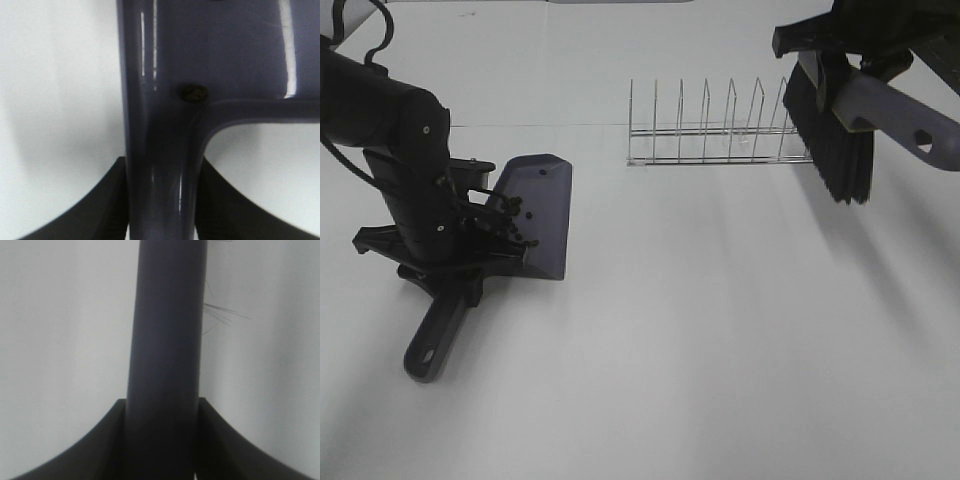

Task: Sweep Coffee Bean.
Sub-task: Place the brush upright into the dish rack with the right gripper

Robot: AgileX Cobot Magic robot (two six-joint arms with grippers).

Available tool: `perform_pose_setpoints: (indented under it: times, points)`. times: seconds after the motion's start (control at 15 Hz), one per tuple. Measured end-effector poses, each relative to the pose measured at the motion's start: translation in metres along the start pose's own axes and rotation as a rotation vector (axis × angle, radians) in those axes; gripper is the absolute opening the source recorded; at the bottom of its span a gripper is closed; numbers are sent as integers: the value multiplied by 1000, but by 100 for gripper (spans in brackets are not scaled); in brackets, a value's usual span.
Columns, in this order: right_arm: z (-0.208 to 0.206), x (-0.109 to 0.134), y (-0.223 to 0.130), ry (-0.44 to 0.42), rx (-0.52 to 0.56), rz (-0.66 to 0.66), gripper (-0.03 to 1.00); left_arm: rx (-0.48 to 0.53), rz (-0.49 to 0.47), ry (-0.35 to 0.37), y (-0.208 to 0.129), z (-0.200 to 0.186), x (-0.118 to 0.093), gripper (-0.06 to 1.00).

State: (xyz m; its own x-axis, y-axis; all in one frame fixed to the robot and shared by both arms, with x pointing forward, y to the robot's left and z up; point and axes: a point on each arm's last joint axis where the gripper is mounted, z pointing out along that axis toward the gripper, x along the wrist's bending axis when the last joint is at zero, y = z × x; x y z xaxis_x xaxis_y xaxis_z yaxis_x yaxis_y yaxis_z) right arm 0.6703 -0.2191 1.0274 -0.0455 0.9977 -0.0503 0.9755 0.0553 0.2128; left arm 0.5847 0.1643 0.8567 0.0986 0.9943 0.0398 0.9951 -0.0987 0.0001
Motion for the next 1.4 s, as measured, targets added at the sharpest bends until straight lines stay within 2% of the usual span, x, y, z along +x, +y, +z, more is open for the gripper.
perform_pose_setpoints:
  times: [0.33,0.6,0.67,1.4]
  points:
    - [22,9,-2,73,57,46,31,0,0,0,0,0,0,35]
    - [54,11,4,51,76,44,31,0,0,0,0,0,0,35]
    - [61,11,11,45,53,41,31,0,0,0,0,0,0,35]
    - [82,12,45,-5,-35,17,31,0,0,0,0,0,0,35]
